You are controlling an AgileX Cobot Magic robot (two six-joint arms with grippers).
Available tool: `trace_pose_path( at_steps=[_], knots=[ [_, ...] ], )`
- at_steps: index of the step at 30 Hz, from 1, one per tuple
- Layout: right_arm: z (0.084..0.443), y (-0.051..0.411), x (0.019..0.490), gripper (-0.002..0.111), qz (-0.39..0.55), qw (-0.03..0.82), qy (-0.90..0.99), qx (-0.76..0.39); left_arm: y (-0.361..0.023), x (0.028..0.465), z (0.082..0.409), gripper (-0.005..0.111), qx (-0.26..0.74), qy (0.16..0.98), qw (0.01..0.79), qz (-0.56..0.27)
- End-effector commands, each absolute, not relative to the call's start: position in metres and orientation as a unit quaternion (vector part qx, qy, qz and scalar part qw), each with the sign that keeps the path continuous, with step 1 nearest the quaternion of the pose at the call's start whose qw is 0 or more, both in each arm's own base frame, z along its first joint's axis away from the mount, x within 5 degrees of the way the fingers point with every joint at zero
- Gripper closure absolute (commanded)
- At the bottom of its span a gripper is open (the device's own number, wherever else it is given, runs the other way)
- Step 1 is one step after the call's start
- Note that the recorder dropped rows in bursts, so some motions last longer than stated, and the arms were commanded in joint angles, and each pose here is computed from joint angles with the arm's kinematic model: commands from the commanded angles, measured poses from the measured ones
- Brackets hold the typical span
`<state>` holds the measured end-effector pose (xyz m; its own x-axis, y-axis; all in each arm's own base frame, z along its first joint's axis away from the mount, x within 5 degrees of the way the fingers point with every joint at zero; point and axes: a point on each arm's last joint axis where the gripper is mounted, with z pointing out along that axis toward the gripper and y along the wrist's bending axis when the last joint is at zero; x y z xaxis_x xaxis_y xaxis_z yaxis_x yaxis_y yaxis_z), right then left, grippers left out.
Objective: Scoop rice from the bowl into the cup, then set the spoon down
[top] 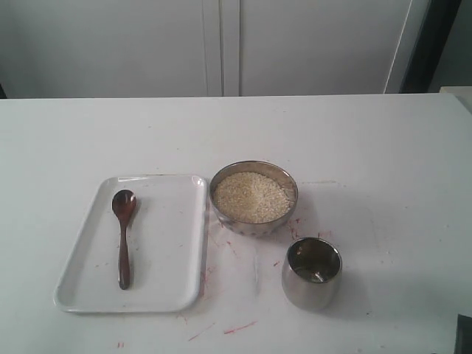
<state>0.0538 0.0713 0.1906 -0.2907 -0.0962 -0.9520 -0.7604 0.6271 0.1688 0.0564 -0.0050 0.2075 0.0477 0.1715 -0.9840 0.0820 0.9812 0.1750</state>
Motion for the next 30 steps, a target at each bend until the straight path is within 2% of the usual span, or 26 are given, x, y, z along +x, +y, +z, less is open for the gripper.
trace_pose_path(
  at_steps=[1,10,14,21,30],
  knots=[
    [0.19,0.071,0.053,0.108,0.335,0.518,0.737,-0.277,-0.005,0.056,0.209,0.092,0.091,0.686,0.721,0.029],
    [0.191,0.07,0.055,0.108,0.386,0.486,0.762,-0.186,-0.005,0.056,0.209,0.092,0.091,0.686,0.721,0.029],
    [0.189,0.068,0.057,0.108,0.41,0.45,0.786,-0.107,-0.005,0.056,0.209,0.092,0.091,0.686,0.721,0.029],
    [0.178,0.059,0.056,0.108,0.394,0.392,0.831,-0.019,-0.005,0.056,0.209,0.092,0.091,0.686,0.721,0.029],
    [0.177,0.039,0.053,0.108,0.368,0.424,0.826,0.044,-0.005,0.056,0.209,0.092,0.091,0.686,0.721,0.029]
  ],
)
